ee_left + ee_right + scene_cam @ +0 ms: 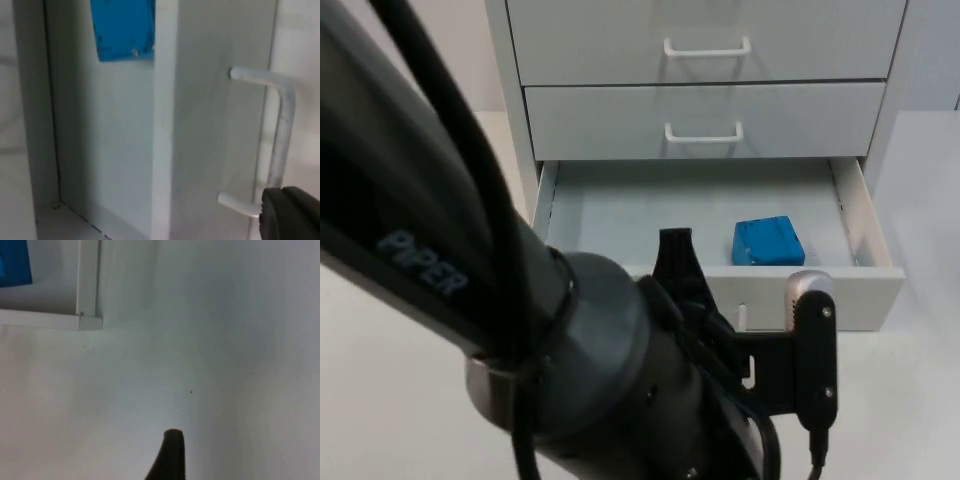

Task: Open the drawer with the left hand, place the block into the drawer with the right hand, then close the drawer with the left hand.

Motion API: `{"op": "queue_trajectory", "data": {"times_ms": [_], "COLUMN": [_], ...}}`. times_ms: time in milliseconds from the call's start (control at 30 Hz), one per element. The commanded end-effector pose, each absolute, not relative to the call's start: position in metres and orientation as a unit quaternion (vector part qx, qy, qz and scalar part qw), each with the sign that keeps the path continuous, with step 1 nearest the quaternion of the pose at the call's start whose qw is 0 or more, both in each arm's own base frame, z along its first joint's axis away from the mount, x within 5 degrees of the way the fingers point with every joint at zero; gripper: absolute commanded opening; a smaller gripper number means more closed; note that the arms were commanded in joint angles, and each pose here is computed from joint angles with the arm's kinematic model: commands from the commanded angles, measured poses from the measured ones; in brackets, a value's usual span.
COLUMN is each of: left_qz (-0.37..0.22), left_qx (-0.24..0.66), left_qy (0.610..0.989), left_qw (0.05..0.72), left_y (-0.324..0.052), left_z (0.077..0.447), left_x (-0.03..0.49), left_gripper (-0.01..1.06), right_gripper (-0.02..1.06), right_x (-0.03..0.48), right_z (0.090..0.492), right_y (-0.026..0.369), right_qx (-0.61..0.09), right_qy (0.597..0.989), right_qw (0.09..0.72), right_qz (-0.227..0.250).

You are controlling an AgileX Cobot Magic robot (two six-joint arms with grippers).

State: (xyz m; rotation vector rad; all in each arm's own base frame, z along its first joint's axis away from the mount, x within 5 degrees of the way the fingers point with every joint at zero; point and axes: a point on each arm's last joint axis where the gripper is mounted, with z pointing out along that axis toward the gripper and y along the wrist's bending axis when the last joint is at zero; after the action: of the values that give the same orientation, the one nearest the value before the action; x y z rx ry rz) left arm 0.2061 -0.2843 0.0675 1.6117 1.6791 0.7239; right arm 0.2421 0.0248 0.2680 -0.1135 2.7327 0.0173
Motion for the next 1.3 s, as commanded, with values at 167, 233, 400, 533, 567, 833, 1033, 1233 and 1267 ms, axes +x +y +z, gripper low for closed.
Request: {"op": "queue_trajectory", "data": {"times_ms": [167,233,400,533,567,833,1033,1233,1267], "left_qz": [0.269,0.261,0.260,0.262,0.262,0.246,0.258,0.278,0.281], "left_qx": [0.575,0.573,0.539,0.514,0.508,0.469,0.453,0.430,0.424], "left_qy": [0.682,0.689,0.711,0.723,0.725,0.752,0.758,0.760,0.761], "left_qw": [0.362,0.360,0.370,0.380,0.385,0.393,0.391,0.401,0.403], "left_y": [-0.283,-0.282,-0.276,-0.272,-0.272,-0.262,-0.259,-0.262,-0.260], "left_z": [0.073,0.072,0.081,0.088,0.091,0.095,0.084,0.077,0.077], "left_x": [0.231,0.236,0.262,0.280,0.284,0.325,0.343,0.363,0.367], "left_gripper": [0.00,0.00,0.00,0.00,0.00,0.00,0.00,0.00,0.00], "right_gripper": [0.72,0.72,0.72,0.72,0.72,0.72,0.72,0.72,0.72], "right_x": [0.240,0.240,0.240,0.240,0.240,0.240,0.240,0.240,0.240], "right_z": [0.268,0.268,0.268,0.268,0.268,0.268,0.268,0.268,0.268], "right_y": [0.023,0.023,0.023,0.023,0.023,0.023,0.023,0.023,0.023], "right_qx": [-0.040,-0.040,-0.040,-0.040,-0.040,-0.040,-0.040,-0.040,-0.040], "right_qy": [0.979,0.979,0.979,0.979,0.979,0.979,0.979,0.979,0.978], "right_qw": [0.202,0.202,0.201,0.201,0.201,0.202,0.202,0.202,0.203], "right_qz": [0.004,0.004,0.004,0.004,0.004,0.004,0.004,0.004,0.004]}}
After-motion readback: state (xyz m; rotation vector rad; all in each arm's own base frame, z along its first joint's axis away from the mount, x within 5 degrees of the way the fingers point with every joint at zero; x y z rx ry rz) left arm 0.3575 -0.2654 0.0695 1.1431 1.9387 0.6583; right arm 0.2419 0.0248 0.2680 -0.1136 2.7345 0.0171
